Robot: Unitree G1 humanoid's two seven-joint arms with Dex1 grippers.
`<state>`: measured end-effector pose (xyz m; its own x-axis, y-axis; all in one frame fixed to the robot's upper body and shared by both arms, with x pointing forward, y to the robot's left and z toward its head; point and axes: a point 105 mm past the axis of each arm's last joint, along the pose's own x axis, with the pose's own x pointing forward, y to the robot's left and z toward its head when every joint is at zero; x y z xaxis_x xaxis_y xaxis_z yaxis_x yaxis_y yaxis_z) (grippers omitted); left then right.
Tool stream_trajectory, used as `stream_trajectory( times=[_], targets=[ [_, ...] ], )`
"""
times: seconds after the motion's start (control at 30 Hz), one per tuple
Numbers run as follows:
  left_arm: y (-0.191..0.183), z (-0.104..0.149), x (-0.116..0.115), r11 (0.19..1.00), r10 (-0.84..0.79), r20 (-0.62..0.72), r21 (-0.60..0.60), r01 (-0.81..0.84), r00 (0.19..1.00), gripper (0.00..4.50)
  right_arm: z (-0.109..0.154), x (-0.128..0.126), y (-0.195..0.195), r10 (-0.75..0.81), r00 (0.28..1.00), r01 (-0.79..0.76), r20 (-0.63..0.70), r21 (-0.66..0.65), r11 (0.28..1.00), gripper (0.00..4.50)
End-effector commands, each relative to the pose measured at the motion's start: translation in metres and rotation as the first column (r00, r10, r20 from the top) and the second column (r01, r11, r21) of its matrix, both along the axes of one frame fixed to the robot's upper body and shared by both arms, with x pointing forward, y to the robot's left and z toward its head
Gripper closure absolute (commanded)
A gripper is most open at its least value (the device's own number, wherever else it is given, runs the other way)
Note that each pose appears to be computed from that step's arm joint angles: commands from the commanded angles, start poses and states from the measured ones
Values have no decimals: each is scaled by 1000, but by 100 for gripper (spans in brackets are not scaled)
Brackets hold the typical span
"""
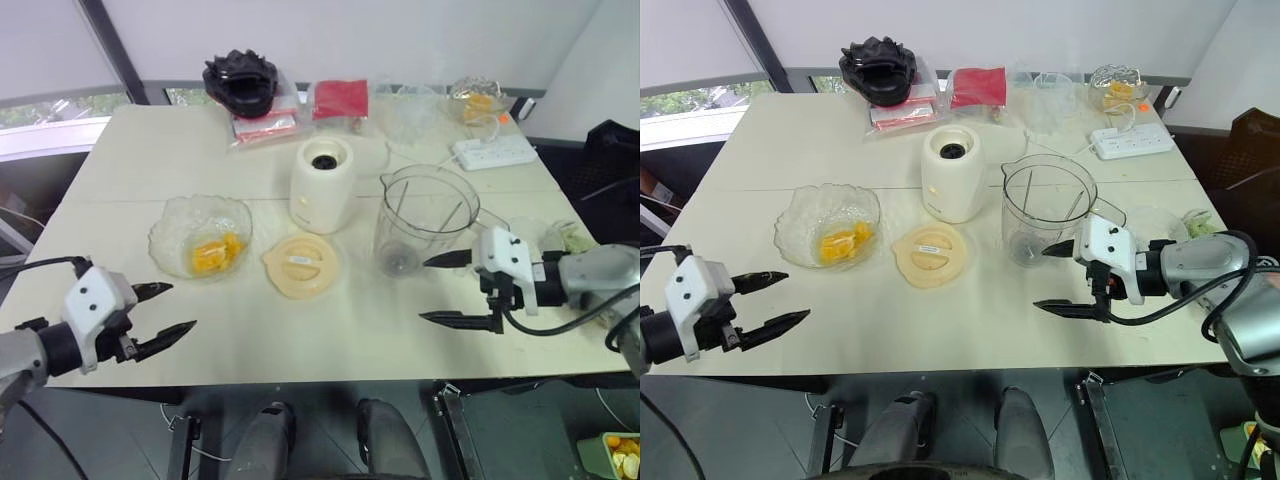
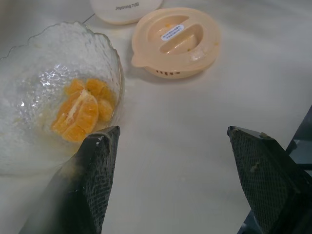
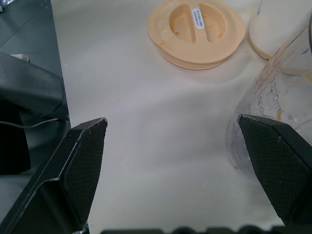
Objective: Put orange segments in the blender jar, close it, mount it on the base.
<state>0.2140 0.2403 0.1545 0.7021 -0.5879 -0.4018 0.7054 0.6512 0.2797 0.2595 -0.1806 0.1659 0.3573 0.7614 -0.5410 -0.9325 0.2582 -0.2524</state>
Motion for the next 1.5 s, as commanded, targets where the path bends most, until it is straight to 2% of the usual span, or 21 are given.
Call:
stream_trajectory(
  times=[0.03,0.5,1.03,1.13,1.3,1.5],
  targets=[
    [-3,10,-3,999,-29,23,29,29,999,83,11,-3,3,25,999,-24,41,-8,1000,2],
    [1,16,4,1000,-1,31,-7,1,1000,83,13,0,7,17,998,-17,60,1,1000,2],
    [5,19,8,1000,22,21,7,-22,1000,83,10,-4,18,51,998,-52,43,20,998,2],
    [17,26,19,999,34,24,19,-35,999,83,8,-4,23,60,997,-62,47,29,998,2],
    [37,30,50,997,40,5,62,-40,999,83,5,-4,32,64,997,-66,51,51,997,2],
    [51,13,108,983,-26,-102,178,44,994,83,-2,-6,41,50,996,-54,67,63,997,2]
  ],
)
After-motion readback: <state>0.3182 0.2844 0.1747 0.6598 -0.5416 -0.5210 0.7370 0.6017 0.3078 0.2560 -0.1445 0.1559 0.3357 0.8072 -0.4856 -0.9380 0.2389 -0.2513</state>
